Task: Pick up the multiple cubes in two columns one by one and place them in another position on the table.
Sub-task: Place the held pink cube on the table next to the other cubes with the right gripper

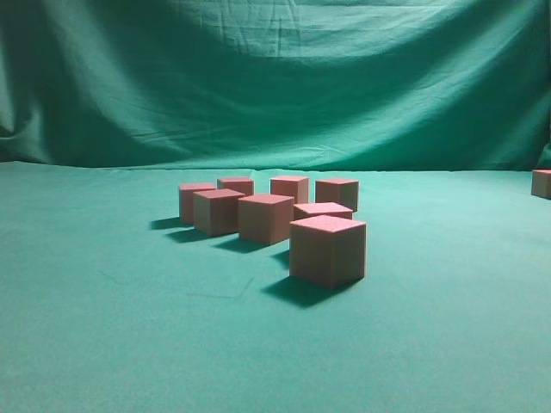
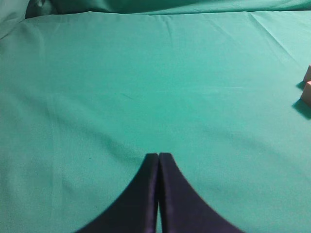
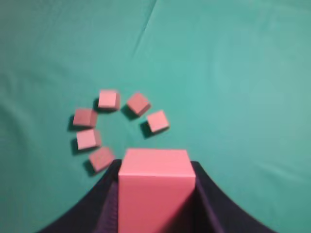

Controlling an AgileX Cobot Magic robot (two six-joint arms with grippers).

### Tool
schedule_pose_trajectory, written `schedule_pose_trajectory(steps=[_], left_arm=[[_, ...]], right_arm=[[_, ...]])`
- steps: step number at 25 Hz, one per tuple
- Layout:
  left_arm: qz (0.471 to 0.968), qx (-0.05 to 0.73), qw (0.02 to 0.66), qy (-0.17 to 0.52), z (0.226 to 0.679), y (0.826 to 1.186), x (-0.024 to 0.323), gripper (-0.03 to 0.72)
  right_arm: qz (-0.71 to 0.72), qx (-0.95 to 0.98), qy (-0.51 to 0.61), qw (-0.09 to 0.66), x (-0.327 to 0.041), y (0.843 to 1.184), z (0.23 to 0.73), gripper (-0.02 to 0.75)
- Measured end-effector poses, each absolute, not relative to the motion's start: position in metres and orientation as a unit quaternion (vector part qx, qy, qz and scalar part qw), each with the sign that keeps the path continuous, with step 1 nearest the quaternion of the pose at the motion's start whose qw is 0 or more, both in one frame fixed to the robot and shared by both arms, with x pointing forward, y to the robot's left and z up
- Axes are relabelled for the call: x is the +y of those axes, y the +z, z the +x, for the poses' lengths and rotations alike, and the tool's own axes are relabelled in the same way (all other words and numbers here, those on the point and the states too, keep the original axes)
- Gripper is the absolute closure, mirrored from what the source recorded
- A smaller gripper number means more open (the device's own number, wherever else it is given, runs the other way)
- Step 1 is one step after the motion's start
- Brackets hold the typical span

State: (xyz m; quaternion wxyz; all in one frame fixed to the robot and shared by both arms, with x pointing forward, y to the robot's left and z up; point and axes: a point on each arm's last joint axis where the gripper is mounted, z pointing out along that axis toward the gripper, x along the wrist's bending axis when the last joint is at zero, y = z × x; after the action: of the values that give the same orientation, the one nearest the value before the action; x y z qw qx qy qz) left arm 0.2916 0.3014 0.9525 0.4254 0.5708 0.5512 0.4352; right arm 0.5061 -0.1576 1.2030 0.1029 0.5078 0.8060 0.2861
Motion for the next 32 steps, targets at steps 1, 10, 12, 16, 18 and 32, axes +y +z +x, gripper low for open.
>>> schedule_pose_trajectory(steps=[1,10,12,16,18,32], left_arm=[[0.571,0.551,0.425,0.435,0.292,0.953,0.301,0.688],[0.571,0.551,0.425,0.435,0.292,0.953,0.301,0.688],[0.571,0.551,0.425,0.435,0.292,0.953,0.301,0.688],[0.571,0.551,0.425,0.435,0.292,0.953,0.301,0.688],[0.571,0.551,0.425,0.435,0.292,0.953,0.301,0.688],[0.571,0.551,0.425,0.435,0.292,0.953,0.301,0.688]], right_arm=[[0.496,0.820,0.272,0.092,-0.154,1.193,0.497,0.482],[0.357,0.923,0.141,-0.012,-0.093,1.097,0.417,0.482],[0.322,0.935,0.149,-0.013,-0.080,1.087,0.403,0.482],[0.263,0.949,0.175,-0.009,-0.055,1.079,0.385,0.482],[0.245,0.954,0.174,-0.012,-0.043,1.070,0.382,0.482],[0.117,0.990,0.073,-0.027,0.013,0.997,0.396,0.482]])
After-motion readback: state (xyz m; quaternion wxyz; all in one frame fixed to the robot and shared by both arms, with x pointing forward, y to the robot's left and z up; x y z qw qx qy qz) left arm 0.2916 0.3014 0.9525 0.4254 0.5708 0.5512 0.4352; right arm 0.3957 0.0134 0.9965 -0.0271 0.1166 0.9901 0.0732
